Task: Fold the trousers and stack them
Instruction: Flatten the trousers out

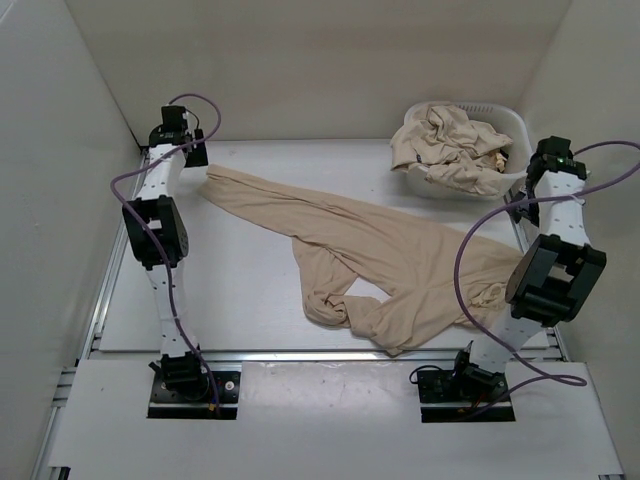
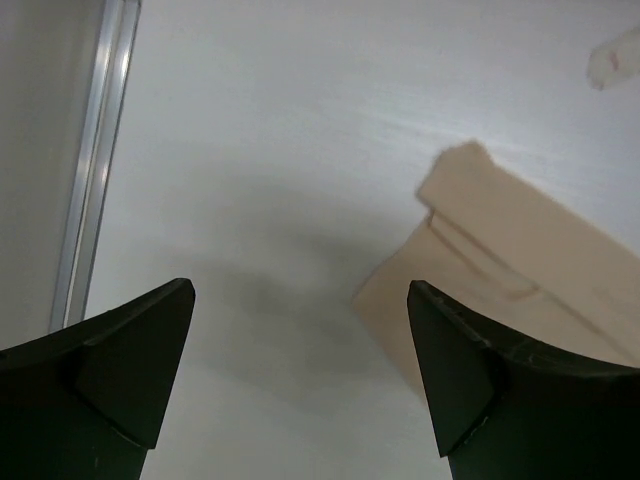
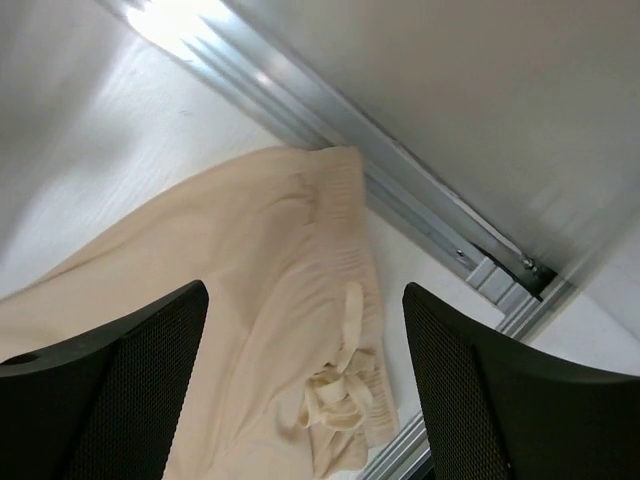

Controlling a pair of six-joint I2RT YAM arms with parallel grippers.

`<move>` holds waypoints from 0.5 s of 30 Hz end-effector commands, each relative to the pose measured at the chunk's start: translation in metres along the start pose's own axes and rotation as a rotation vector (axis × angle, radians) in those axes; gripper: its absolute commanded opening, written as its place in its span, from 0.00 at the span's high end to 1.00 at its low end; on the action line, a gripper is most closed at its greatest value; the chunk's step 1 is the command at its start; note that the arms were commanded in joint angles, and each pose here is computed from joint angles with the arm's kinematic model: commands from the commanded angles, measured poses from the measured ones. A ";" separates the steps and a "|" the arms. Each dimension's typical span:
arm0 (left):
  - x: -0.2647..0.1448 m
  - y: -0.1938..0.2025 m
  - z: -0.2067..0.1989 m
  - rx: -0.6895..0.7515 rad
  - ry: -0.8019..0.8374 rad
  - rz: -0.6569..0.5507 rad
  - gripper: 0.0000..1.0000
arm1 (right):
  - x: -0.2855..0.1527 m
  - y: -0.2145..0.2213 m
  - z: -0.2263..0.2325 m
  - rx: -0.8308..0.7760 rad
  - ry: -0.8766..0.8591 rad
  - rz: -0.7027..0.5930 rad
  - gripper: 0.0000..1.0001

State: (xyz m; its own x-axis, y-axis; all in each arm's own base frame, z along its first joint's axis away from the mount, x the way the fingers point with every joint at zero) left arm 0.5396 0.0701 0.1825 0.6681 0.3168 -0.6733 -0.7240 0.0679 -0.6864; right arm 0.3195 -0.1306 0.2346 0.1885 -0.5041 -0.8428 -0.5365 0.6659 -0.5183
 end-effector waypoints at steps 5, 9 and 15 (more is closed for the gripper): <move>-0.163 0.007 -0.056 0.133 0.344 -0.022 0.06 | -0.072 0.025 0.029 -0.148 -0.270 -0.045 0.15; -0.208 0.090 -0.146 0.363 0.627 0.200 0.13 | -0.090 0.052 0.042 -0.228 -0.339 -0.026 0.15; -0.193 0.141 -0.202 0.487 0.739 0.388 0.14 | -0.102 0.094 0.035 -0.256 -0.373 0.024 0.15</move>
State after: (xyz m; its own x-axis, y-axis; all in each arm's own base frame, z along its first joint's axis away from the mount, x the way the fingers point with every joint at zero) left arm 0.3412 -0.1961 0.1938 0.3253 -0.3049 -0.8951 -0.7084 0.5485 -0.4443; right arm 0.2999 -0.0048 0.2668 0.4519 -0.2546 -0.8550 -0.7129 0.4730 -0.5176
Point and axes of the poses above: each gripper's point midway between its finger pads, its own x axis out along the fingers, its own z axis along the line the jaws close on, y = z × x, the point moved 10 cm from there along -x, back along the fingers, and after that the axes turned 8 degrees about x, right-handed, at the moved point
